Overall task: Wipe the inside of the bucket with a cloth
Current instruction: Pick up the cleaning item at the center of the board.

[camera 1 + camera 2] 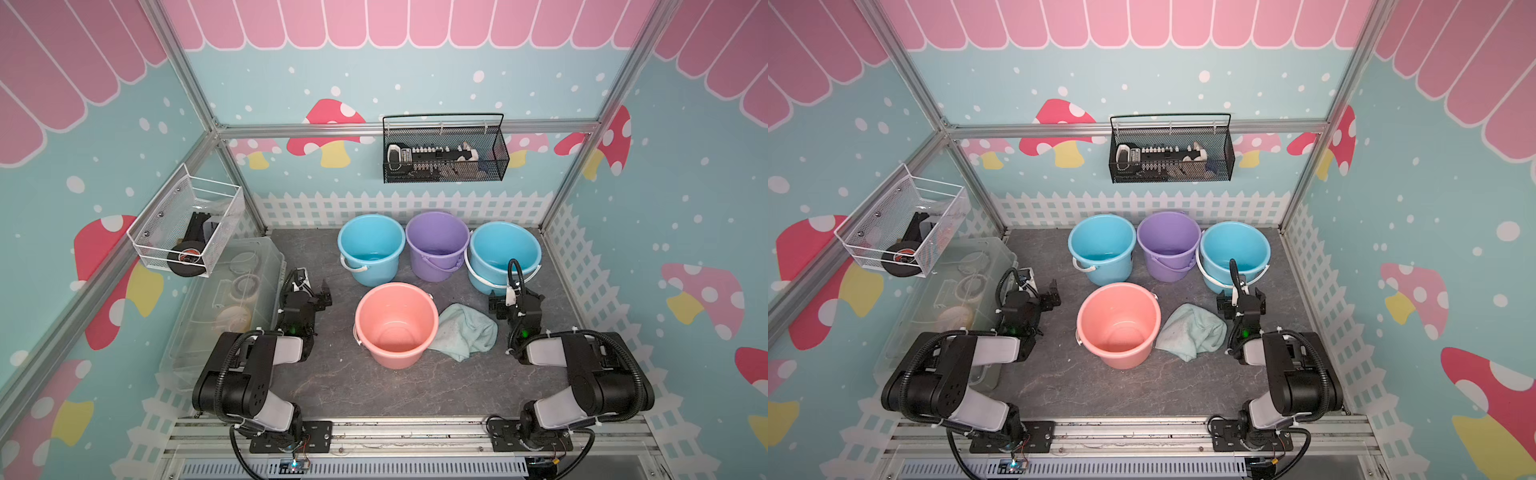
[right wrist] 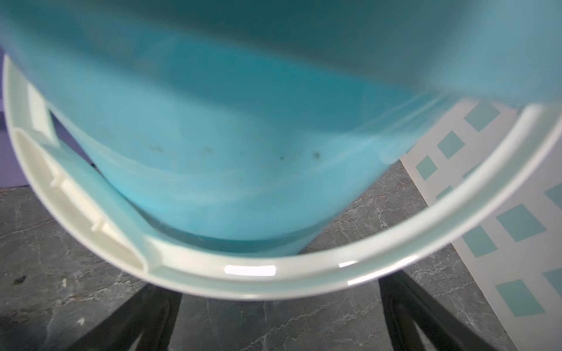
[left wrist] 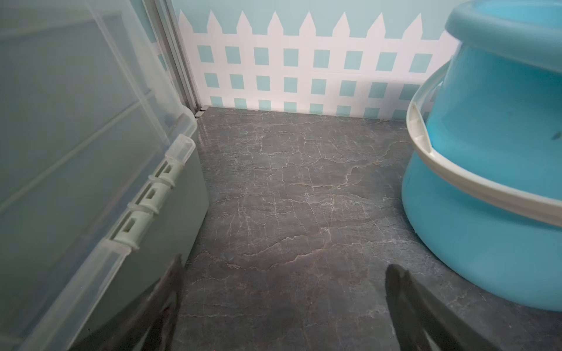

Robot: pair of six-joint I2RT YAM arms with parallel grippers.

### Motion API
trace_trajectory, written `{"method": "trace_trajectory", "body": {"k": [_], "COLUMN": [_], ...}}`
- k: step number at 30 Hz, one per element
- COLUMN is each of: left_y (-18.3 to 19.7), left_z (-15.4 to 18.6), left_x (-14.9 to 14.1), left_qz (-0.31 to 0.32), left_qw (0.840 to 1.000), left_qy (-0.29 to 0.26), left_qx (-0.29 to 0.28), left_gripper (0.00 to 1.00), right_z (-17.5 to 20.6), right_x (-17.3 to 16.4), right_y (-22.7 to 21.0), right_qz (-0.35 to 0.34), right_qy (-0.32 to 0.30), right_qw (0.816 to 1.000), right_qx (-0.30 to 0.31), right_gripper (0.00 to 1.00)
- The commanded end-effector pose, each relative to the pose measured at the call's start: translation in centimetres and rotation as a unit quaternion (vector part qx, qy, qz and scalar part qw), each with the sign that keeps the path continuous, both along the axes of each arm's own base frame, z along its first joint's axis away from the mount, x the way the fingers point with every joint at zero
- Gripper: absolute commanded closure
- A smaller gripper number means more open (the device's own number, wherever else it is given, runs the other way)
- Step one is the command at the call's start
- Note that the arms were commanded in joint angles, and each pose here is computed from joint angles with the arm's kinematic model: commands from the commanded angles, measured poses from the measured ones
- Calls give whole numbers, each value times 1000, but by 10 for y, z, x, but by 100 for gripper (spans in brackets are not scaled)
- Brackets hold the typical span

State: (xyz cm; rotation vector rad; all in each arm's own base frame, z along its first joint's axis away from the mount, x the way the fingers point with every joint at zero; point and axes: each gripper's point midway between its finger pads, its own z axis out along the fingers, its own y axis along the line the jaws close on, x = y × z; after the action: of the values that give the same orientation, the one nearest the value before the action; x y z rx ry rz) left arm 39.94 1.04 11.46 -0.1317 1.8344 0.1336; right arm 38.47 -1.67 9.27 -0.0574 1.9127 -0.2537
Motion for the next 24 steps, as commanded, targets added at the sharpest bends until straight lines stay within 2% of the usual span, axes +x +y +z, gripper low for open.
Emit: {"method": "trace_trajectory", "body": {"k": [1,24], "left_y": [1,2], "left_z": [2,0], "left_x": [2,4], "left_qz": [-3,-10], "left_qw": [1000,1000], "left_qy": [-5,2], "left_qx": [6,-2], "left_gripper": [1,1], "right_z": [7,7], "right_x": [6,5], "right_y": [-1,-1], "right_qz": [0,-1], "right_qy": [-12,-12], "right_qw": [1000,1000], "right_qx": [4,5], "right_gripper": [1,1]}}
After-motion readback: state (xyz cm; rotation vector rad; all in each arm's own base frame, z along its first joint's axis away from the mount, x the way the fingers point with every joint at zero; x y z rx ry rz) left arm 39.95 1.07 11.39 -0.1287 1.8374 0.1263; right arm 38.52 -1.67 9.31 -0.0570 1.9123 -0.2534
